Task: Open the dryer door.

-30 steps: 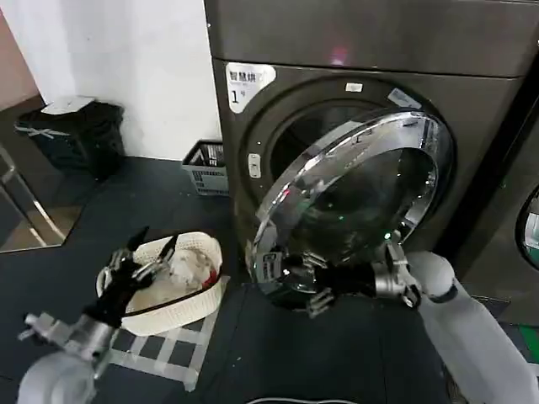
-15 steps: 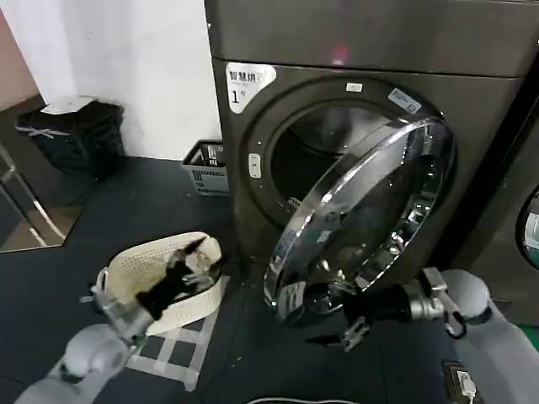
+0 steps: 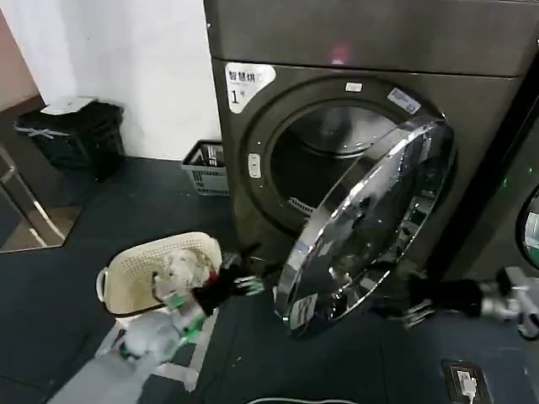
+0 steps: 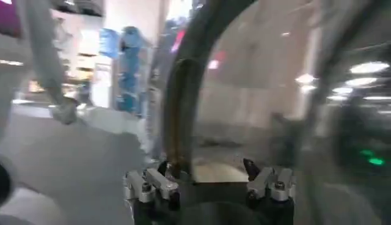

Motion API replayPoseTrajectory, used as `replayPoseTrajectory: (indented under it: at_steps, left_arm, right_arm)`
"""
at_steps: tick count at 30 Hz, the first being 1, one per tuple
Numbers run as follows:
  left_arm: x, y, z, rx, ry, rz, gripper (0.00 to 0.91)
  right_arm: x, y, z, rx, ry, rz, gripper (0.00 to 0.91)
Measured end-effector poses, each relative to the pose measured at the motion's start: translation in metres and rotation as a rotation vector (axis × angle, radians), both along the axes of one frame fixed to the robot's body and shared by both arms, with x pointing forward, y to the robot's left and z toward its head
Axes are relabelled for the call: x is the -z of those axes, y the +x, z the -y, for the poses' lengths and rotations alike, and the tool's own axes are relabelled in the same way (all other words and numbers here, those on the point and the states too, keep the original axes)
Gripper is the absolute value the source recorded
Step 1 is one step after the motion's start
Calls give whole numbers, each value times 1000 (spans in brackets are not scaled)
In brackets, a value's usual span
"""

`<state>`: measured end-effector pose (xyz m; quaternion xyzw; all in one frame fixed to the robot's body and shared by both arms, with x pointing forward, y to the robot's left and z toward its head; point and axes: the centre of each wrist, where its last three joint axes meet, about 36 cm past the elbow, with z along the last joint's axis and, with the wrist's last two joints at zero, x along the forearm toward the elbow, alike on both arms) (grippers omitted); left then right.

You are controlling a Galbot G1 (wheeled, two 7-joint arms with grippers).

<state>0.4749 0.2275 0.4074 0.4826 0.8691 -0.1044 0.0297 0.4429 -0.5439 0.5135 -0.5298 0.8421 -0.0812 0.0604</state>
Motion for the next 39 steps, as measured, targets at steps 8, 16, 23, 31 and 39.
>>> replayPoseTrajectory:
  at_steps: [8, 16, 23, 31, 39]
  left_arm:
    - [-9, 5, 35, 166, -2, 35, 907]
    - [-11, 1, 60, 247, 5, 33, 907]
    - [-12, -3, 82, 323, 20, 26, 907]
    - [-9, 2, 119, 398, 41, 14, 907]
    - [-12, 26, 177, 445, 42, 48, 907]
  right_arm:
    - [-22, -65, 76, 378, -32, 100, 907]
    - [-42, -139, 110, 826, -1, 218, 907]
    - [-41, -195, 110, 1296, 137, 231, 907]
    - [-66, -265, 101, 1668, 201, 331, 907]
    - [-77, -315, 116, 1964, 123, 383, 907]
